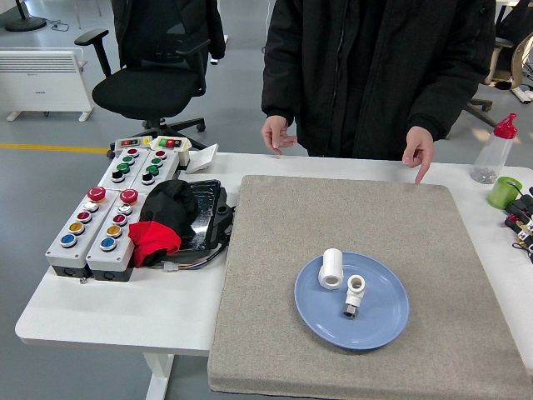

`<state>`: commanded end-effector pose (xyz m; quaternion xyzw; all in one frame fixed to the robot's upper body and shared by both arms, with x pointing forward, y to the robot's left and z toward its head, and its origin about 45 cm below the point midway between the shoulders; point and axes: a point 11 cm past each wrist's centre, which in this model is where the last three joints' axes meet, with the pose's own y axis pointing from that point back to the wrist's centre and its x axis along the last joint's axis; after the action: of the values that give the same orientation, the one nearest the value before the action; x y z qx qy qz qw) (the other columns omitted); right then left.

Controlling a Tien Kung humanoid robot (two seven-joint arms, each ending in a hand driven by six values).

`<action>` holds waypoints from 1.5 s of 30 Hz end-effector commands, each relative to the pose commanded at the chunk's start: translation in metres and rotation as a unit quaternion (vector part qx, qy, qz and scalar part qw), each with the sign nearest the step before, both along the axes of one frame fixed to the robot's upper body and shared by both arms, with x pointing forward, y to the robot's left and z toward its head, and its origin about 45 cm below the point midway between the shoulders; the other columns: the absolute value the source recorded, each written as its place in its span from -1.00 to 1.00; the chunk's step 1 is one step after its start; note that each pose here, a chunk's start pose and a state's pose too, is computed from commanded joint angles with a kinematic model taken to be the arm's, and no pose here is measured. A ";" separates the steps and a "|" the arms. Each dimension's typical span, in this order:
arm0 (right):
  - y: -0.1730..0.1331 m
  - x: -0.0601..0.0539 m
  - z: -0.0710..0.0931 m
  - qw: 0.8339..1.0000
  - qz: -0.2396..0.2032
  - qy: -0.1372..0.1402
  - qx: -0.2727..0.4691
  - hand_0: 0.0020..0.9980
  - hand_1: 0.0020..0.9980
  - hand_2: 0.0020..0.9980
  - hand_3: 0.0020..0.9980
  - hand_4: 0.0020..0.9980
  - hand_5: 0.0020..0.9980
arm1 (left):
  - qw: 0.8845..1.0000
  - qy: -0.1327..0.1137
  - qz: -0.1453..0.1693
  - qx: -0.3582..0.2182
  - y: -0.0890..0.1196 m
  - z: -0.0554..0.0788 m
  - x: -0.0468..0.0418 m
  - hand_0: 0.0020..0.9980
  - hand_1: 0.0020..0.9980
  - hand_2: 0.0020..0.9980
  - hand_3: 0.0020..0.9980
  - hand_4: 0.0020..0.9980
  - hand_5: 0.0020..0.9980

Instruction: Pick pipe place plate twice

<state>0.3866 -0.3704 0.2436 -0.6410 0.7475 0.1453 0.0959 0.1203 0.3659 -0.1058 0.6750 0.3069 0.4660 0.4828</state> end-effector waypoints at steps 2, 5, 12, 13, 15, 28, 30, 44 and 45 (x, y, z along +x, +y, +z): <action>0.001 0.000 0.000 1.000 0.001 0.000 0.001 0.76 0.68 0.81 0.70 0.41 0.12 | 1.000 -0.001 0.000 0.000 0.000 0.000 0.0002 0.36 0.37 0.43 0.31 0.02 1.00; 0.001 0.000 -0.001 1.000 0.002 0.000 0.003 0.76 0.68 0.81 0.70 0.41 0.12 | 1.000 -0.001 0.000 -0.001 0.000 0.000 0.0002 0.36 0.37 0.43 0.31 0.02 1.00; 0.002 -0.001 0.001 1.000 0.002 -0.009 0.012 0.75 0.68 0.81 0.69 0.41 0.12 | 1.000 -0.006 0.000 0.000 0.000 0.000 0.0011 0.36 0.37 0.43 0.30 0.02 1.00; 0.002 -0.001 0.002 1.000 0.002 -0.009 0.012 0.75 0.67 0.80 0.68 0.41 0.13 | 1.000 -0.006 0.000 0.000 0.000 0.000 0.0011 0.36 0.37 0.43 0.31 0.02 1.00; 0.004 -0.001 0.003 1.000 0.004 -0.011 0.012 0.75 0.67 0.80 0.68 0.41 0.13 | 1.000 -0.007 0.001 -0.001 0.000 0.000 0.0015 0.36 0.37 0.43 0.31 0.02 1.00; 0.009 -0.001 0.009 1.000 0.011 -0.023 0.016 0.74 0.67 0.79 0.68 0.40 0.12 | 1.000 -0.021 0.005 -0.003 -0.001 0.001 0.0068 0.36 0.37 0.43 0.30 0.02 1.00; 0.009 -0.001 0.009 1.000 0.011 -0.024 0.016 0.74 0.67 0.79 0.68 0.40 0.12 | 1.000 -0.022 0.005 -0.003 -0.001 0.001 0.0070 0.36 0.37 0.43 0.30 0.02 1.00; 0.009 -0.005 0.001 1.000 0.012 -0.015 0.014 0.73 0.66 0.78 0.67 0.40 0.12 | 1.000 -0.016 0.012 -0.011 -0.008 -0.003 -0.0001 0.36 0.37 0.43 0.31 0.02 1.00; 0.010 -0.005 0.000 1.000 0.012 -0.013 0.014 0.73 0.66 0.78 0.67 0.40 0.12 | 1.000 -0.014 0.013 -0.012 -0.008 -0.003 -0.0011 0.36 0.37 0.43 0.31 0.02 1.00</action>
<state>0.3812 -0.3608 0.2434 -0.6505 0.7362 0.1487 0.1130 0.1193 0.3579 -0.1087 0.6586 0.3139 0.4780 0.4891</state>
